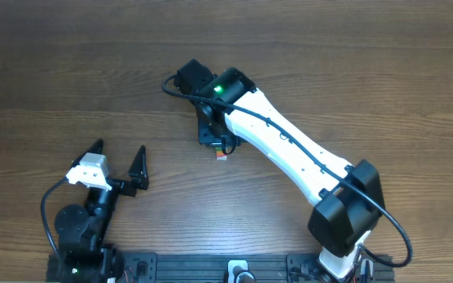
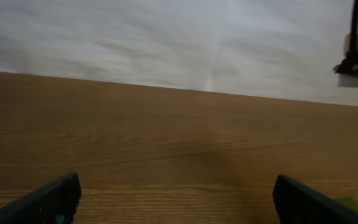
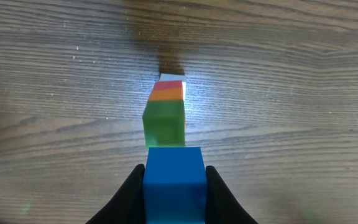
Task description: Stack Cubes
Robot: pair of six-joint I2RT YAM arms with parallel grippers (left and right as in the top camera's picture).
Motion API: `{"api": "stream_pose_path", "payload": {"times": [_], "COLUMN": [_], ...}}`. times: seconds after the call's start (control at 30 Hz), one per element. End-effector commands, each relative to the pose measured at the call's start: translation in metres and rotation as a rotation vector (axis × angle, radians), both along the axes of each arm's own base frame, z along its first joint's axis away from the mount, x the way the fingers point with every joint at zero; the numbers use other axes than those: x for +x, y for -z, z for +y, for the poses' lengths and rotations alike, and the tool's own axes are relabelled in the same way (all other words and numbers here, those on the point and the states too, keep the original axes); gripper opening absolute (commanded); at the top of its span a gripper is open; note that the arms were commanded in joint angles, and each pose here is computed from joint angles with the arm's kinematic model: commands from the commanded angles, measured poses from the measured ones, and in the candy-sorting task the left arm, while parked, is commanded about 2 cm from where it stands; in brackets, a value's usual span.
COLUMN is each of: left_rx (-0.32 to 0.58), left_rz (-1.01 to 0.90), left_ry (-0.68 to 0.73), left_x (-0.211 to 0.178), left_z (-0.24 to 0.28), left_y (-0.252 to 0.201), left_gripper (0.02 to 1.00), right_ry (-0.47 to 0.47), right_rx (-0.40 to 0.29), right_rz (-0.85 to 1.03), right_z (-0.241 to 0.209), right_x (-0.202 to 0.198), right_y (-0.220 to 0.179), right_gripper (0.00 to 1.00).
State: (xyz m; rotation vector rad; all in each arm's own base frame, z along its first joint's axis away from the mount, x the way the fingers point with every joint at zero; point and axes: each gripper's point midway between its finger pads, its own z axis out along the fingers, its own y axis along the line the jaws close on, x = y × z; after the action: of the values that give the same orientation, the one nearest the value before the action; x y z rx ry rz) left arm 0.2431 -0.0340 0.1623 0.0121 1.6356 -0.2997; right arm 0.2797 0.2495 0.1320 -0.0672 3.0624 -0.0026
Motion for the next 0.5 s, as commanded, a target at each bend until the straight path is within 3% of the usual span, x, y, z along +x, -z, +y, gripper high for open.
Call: {"api": "stream_pose_path", "payload": {"times": [0.03, 0.5], "left_rx": [0.015, 0.015], "left_rz": [-0.004, -0.004], "left_ry": [-0.001, -0.001], "left_x": [-0.0001, -0.0001], "left_z": [0.0000, 0.0000], "left_y": [0.0010, 0.0010], "left_gripper": [1.000, 0.998], "right_ry": [0.006, 0.007], "right_rx": [0.001, -0.012], "right_rz": [0.000, -0.012], "right_z": [0.0086, 0.0109], "right_x": [0.0045, 0.0116], "right_y": [0.0064, 0.0159], "right_gripper": [0.088, 0.093]}}
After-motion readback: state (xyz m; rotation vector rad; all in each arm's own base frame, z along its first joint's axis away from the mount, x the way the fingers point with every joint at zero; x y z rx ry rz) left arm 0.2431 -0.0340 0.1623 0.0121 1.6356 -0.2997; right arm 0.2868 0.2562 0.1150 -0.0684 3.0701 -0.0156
